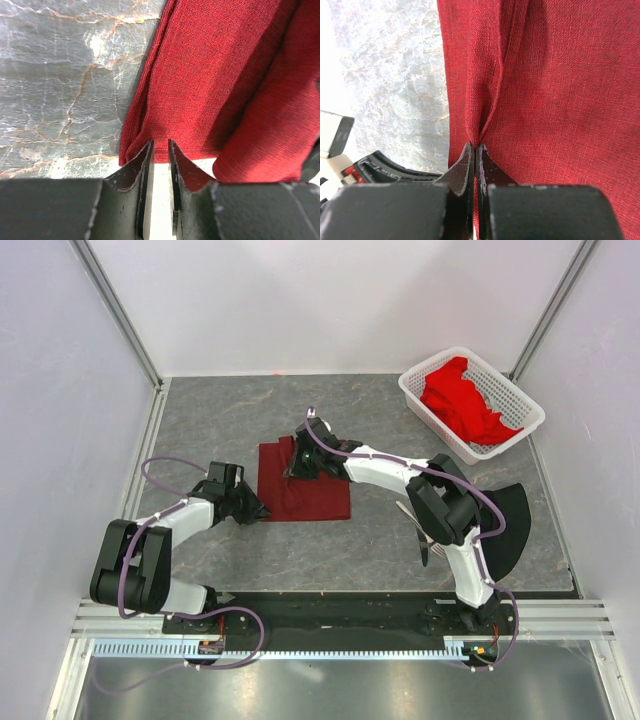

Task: Fold the napkin into a case and place the utensils inside
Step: Fold the rectangle-folded napkin at the center of the board.

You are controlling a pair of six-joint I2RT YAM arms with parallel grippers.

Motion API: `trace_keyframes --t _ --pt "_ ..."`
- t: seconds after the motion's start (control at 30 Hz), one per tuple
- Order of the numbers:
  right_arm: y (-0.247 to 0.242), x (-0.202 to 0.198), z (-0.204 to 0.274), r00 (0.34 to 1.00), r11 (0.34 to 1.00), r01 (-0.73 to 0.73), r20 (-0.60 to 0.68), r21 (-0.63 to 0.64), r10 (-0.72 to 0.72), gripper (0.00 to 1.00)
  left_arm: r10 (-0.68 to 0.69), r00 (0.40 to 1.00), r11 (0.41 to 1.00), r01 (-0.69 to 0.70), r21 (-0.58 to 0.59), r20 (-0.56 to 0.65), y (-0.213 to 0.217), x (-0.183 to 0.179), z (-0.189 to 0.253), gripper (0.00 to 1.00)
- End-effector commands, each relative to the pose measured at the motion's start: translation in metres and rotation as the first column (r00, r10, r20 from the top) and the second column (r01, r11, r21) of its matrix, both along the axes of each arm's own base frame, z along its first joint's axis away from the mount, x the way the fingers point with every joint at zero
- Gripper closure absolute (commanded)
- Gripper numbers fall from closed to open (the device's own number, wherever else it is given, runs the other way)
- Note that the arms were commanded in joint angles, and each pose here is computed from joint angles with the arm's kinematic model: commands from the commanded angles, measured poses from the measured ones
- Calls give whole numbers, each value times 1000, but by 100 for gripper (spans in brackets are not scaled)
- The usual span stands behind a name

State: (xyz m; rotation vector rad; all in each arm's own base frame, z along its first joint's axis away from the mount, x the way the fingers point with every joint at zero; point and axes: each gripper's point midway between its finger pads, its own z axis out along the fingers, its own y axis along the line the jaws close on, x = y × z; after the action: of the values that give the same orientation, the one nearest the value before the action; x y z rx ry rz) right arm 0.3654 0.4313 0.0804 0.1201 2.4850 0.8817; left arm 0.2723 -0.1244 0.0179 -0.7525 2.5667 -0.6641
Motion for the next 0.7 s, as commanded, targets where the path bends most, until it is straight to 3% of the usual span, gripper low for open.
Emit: trace_keyframes --t 0.0,0.67 --pt "18 6 10 1000 999 -1 25 45 0 100 6 999 1000 -6 10 49 3 6 6 77" --pt "28 11 -8 1000 999 13 0 52 -13 99 3 999 1000 -3 3 50 2 4 6 77"
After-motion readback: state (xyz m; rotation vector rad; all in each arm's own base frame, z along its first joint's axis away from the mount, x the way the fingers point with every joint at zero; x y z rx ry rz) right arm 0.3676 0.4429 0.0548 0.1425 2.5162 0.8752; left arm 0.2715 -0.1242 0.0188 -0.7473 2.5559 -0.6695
